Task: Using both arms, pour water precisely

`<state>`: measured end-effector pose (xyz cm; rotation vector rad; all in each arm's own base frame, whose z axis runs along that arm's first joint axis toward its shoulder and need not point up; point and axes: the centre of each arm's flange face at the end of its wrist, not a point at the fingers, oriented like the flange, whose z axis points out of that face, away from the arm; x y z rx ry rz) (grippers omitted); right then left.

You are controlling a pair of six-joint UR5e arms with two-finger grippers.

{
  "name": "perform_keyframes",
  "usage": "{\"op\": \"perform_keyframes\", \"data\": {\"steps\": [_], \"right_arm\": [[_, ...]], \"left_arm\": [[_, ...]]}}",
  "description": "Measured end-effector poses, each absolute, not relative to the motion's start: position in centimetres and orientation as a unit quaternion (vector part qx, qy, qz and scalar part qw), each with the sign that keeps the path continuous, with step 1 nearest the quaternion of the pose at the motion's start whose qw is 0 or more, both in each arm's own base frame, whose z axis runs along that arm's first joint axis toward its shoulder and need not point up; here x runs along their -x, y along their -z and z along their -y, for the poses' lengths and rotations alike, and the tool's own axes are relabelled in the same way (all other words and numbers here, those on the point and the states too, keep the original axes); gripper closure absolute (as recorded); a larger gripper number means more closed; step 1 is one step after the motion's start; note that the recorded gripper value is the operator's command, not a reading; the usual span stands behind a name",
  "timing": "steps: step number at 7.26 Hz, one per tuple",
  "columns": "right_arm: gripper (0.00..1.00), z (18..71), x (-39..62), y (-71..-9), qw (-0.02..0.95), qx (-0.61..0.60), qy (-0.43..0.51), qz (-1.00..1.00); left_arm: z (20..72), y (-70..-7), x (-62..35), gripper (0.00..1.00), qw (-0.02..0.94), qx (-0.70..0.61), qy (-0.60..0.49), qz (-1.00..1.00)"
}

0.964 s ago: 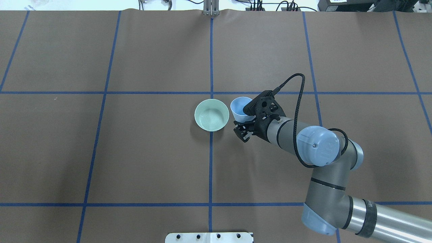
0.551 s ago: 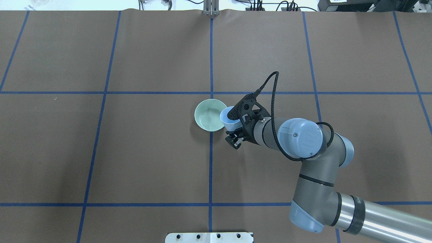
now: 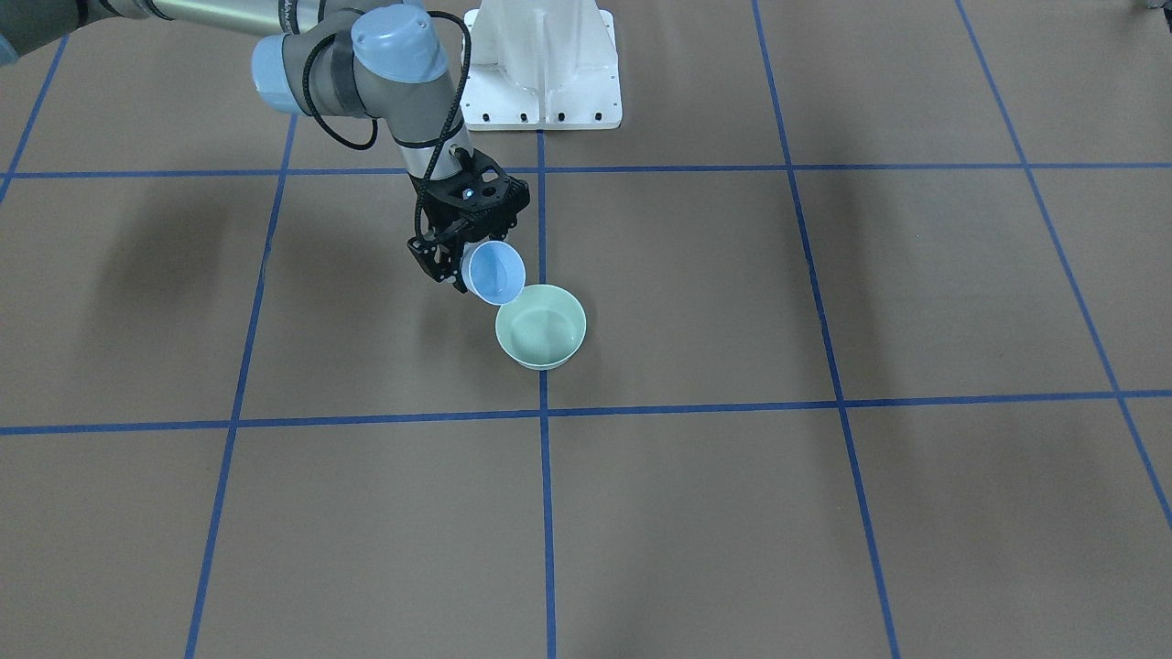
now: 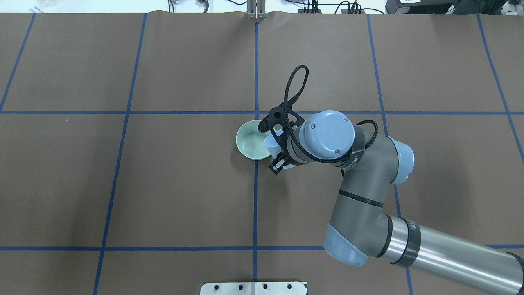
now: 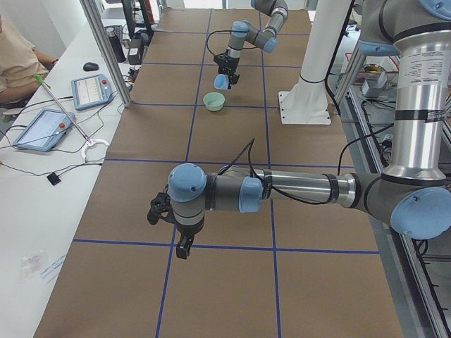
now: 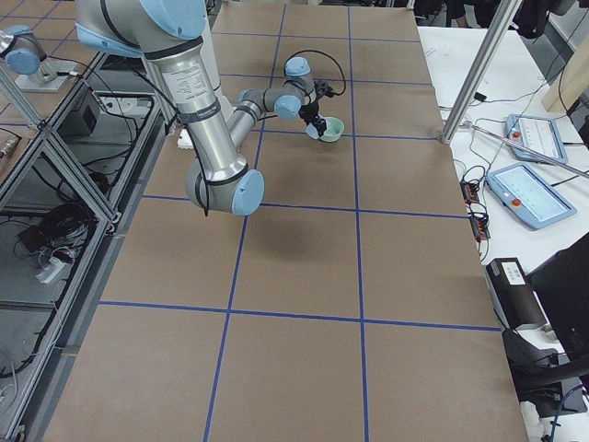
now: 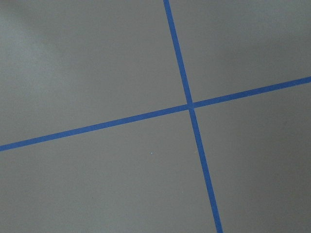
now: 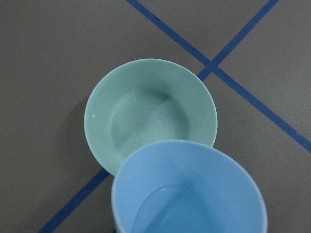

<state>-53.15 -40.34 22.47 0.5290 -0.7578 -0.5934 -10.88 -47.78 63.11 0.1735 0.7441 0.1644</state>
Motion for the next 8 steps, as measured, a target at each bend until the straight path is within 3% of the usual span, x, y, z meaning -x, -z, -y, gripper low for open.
{"op": "perform_keyframes", "data": {"steps": [8], "right_arm": [[1.00,43.9,55.6,-17.5,0.902,-0.118,0.283,0.305]], "left_arm": [[47.8,-63.3,10.9,0.00,0.925,-0.082,-0.079,-0.363]]}}
